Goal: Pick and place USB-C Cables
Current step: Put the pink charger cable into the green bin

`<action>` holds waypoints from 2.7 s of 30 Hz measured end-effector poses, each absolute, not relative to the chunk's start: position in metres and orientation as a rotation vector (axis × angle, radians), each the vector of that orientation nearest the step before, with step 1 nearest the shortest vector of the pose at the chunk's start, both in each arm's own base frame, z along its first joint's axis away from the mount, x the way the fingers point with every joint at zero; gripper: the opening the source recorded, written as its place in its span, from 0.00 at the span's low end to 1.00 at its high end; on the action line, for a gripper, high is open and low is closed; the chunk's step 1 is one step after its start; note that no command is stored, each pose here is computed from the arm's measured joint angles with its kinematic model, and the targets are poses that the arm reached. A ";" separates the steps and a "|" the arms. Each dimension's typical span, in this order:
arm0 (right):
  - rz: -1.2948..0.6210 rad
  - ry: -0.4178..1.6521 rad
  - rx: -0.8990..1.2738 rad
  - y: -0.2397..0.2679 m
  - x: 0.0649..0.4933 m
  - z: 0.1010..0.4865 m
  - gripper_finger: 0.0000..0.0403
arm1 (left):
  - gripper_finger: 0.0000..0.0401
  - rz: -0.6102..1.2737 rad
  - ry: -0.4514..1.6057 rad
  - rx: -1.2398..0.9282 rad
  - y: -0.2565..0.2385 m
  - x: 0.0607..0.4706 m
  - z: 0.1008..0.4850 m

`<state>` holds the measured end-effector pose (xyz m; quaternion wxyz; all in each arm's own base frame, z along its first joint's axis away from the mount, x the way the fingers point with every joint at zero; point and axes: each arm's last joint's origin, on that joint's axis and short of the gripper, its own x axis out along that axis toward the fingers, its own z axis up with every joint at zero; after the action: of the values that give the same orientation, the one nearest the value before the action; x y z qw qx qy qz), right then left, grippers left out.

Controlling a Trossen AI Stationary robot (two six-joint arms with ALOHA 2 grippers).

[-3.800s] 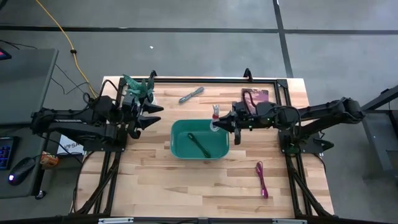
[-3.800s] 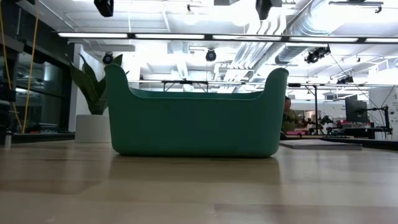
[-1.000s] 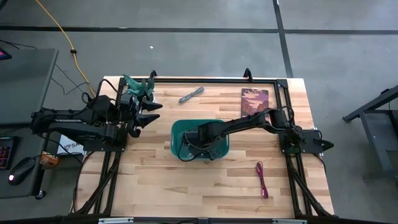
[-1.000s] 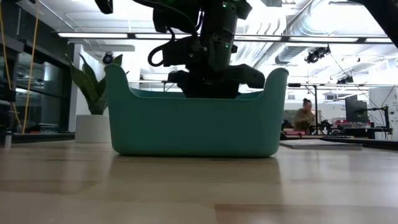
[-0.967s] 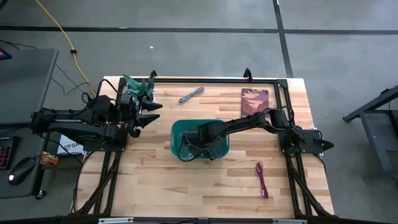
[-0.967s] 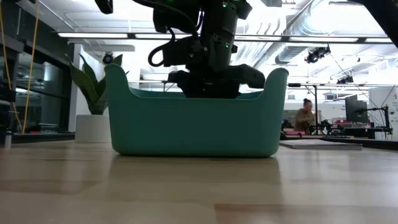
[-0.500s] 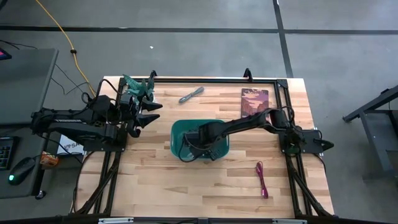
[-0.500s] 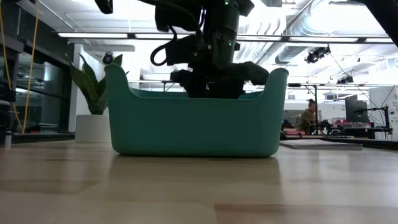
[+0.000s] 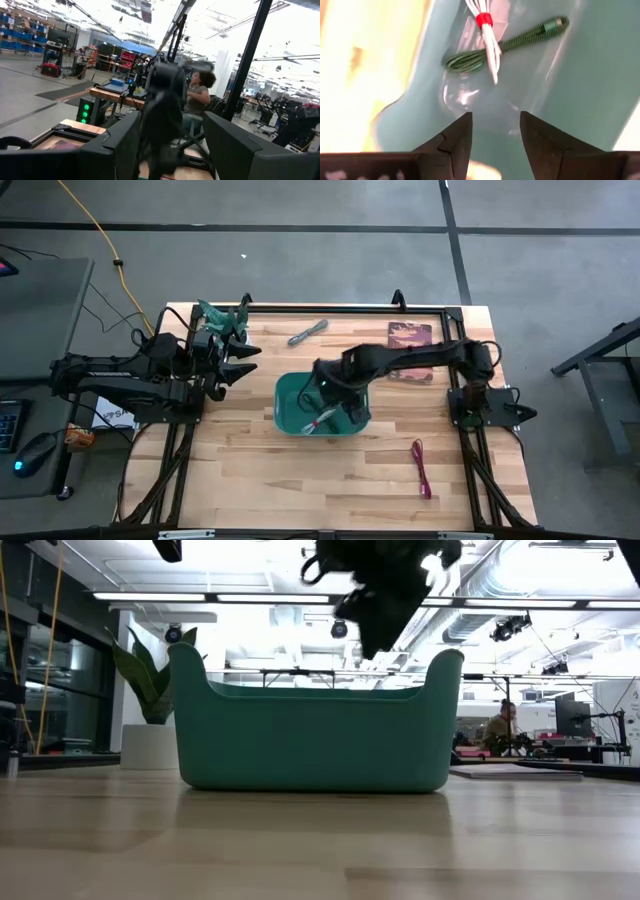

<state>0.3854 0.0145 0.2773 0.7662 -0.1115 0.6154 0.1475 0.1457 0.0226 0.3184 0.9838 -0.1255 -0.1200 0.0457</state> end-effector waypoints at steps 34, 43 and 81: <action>-0.026 0.809 -0.032 -0.019 0.212 0.449 0.38 | 0.49 0.119 -0.245 -0.255 0.023 0.146 0.318; -0.064 0.473 0.140 -0.016 0.192 0.363 0.38 | 0.49 0.145 -0.249 -0.258 0.024 0.145 0.318; -0.006 -0.008 0.587 -0.014 0.184 0.312 0.38 | 0.49 0.154 -0.249 -0.267 0.024 0.145 0.318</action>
<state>0.1845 -0.0144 0.3120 0.9572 0.2894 -0.0041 -0.0031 0.1455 0.0244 0.3182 0.9804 -0.1327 -0.1235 0.0765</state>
